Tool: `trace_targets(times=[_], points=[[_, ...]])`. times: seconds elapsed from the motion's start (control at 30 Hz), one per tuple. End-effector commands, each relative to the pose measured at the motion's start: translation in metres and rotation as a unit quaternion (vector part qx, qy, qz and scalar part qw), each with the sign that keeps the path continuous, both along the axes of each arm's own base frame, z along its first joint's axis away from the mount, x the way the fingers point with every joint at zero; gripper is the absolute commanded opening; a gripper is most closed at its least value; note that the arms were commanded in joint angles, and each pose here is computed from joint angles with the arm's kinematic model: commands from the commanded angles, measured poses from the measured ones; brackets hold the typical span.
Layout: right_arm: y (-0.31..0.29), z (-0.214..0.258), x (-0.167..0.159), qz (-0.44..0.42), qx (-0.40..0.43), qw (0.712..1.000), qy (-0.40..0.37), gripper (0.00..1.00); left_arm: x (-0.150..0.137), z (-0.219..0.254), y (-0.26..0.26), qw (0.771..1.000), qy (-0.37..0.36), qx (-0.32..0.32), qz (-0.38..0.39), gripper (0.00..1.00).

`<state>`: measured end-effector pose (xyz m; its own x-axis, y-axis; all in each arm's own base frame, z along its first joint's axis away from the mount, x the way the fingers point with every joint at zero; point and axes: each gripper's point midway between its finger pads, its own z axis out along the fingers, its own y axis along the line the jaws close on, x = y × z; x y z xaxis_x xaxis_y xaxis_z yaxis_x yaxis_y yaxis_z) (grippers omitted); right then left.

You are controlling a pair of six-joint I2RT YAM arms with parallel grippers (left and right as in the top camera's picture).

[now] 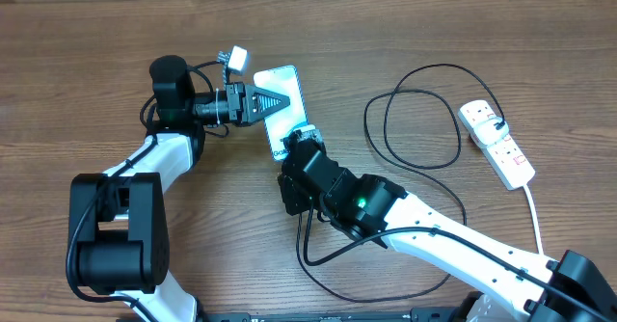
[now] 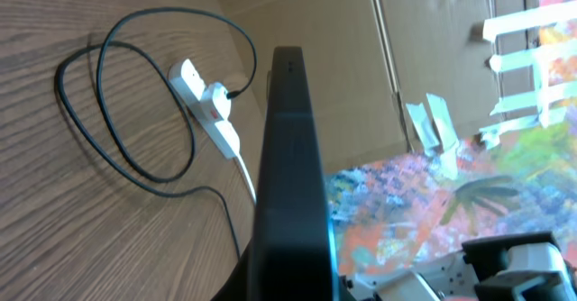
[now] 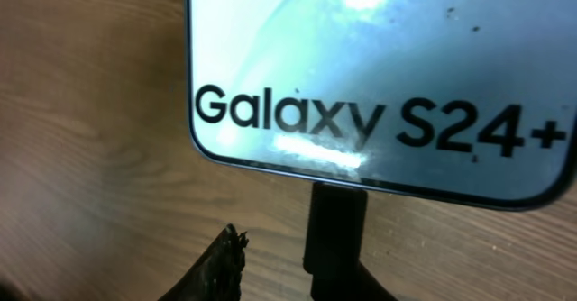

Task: Plug charger to phone and switch on socket
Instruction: 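Press the connector fully in, then open the right gripper, then lower the phone flat onto the table with the left gripper and release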

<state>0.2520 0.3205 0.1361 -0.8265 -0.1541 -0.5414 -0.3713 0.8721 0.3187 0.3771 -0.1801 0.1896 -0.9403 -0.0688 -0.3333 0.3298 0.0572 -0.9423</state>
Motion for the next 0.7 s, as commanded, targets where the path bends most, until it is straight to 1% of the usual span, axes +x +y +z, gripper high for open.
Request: trace_targets(times=[0.0, 0.07, 0.1, 0.17, 0.23, 0.3, 0.37, 0.47, 0.57, 0.67], points=[[0.004, 0.091, 0.009, 0.001, 0.088, 0.994, -0.06, 0.49, -0.021, -0.009, -0.018, 0.999, 0.006, -0.003, -0.039, 0.04], [-0.008, 0.104, 0.0, 0.001, 0.09, 0.994, -0.061, 0.59, -0.014, -0.013, -0.026, 1.0, 0.024, 0.006, -0.016, 0.04], [-0.016, 0.111, -0.006, 0.0, 0.091, 0.994, -0.063, 0.63, -0.013, -0.013, -0.031, 1.0, 0.021, 0.009, -0.014, 0.04], [-0.036, 0.128, -0.019, -0.004, 0.094, 0.993, -0.069, 0.7, -0.014, -0.012, -0.048, 1.0, 0.005, 0.016, -0.017, 0.04], [-0.06, 0.144, -0.03, -0.018, 0.094, 0.992, -0.081, 0.81, -0.018, -0.01, -0.067, 0.999, -0.021, 0.022, -0.026, 0.04], [-0.093, 0.156, -0.041, -0.06, 0.092, 0.99, -0.09, 0.84, -0.02, -0.014, -0.085, 0.998, -0.046, 0.037, -0.028, 0.04], [-0.127, 0.162, -0.051, -0.099, 0.079, 0.987, -0.1, 0.85, -0.022, -0.026, -0.093, 0.996, -0.051, 0.064, -0.026, 0.04], [-0.166, 0.159, -0.066, -0.139, 0.06, 0.984, -0.097, 0.91, -0.023, -0.063, -0.084, 0.99, -0.037, 0.137, -0.009, 0.04], [-0.18, 0.158, -0.078, -0.145, 0.059, 0.984, -0.091, 0.94, -0.028, -0.096, -0.062, 0.978, -0.025, 0.208, -0.002, 0.04], [-0.18, 0.158, -0.078, -0.145, 0.059, 0.983, -0.09, 0.99, -0.032, -0.115, -0.043, 0.967, -0.01, 0.253, 0.005, 0.04]])
